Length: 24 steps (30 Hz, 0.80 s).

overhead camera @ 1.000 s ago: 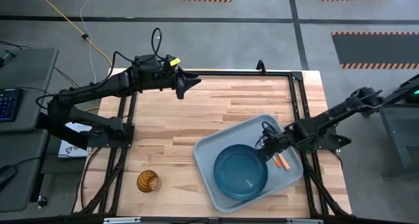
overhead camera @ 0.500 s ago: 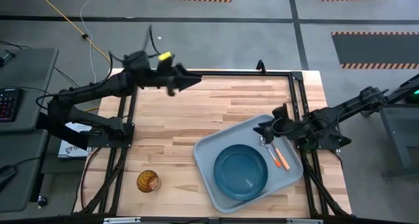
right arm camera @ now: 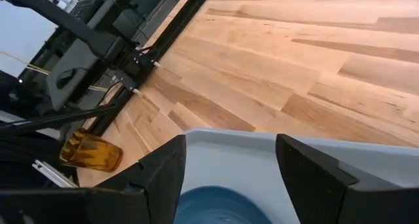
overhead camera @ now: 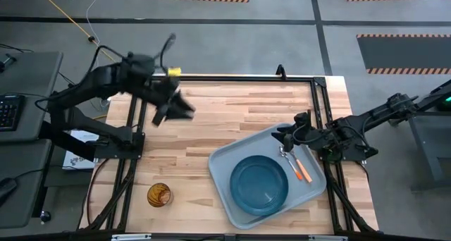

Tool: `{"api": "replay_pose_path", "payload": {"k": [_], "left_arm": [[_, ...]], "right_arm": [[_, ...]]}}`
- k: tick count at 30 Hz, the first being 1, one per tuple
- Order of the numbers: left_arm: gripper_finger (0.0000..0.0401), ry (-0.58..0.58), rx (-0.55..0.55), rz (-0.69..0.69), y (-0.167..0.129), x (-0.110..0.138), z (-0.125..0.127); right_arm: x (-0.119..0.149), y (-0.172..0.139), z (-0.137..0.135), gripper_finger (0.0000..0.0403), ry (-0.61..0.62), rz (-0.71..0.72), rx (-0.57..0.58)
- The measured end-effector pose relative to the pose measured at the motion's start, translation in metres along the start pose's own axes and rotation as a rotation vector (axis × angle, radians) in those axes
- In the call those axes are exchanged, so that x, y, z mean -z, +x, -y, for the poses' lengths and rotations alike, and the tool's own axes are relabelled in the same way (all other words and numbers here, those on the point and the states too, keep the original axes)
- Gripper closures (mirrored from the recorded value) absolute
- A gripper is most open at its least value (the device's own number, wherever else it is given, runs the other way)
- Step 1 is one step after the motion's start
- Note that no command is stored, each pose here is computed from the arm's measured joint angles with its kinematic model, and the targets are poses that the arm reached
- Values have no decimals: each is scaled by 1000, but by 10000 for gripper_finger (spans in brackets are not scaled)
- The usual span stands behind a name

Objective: Pick and place plate/cup/fork/spoon on tray
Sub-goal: Put the yellow cup on the top left of the gray tray

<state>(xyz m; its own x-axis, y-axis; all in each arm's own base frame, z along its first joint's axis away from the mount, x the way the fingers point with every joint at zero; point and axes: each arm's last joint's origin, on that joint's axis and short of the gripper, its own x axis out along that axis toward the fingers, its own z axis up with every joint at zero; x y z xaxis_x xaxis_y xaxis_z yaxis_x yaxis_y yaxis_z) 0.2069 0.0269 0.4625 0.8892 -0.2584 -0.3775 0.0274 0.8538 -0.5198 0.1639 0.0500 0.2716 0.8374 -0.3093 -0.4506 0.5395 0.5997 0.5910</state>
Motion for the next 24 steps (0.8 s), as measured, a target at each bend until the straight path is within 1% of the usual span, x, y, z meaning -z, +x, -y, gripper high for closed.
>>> {"api": "replay_pose_path", "payload": {"k": [3,7,10,12,16,18,21,24], "left_arm": [[211,-8,-34,-142,-1,19,20],[183,-34,-116,-342,3,50,39],[164,-13,-149,-450,9,75,50],[152,32,-176,-513,19,94,55],[143,161,-241,-638,36,136,55],[142,200,-287,-711,45,161,50],[142,206,-339,-801,54,195,42],[142,189,-328,-816,63,220,40]], "right_arm": [[0,0,0,176,3,-4,-3],[0,0,0,176,15,-6,-4],[0,0,0,176,28,-3,-1],[0,0,0,176,24,-4,2],[1,0,2,176,11,-13,21],[2,0,3,176,9,-15,26],[1,0,3,176,9,-12,28],[1,0,4,176,4,2,37]]}}
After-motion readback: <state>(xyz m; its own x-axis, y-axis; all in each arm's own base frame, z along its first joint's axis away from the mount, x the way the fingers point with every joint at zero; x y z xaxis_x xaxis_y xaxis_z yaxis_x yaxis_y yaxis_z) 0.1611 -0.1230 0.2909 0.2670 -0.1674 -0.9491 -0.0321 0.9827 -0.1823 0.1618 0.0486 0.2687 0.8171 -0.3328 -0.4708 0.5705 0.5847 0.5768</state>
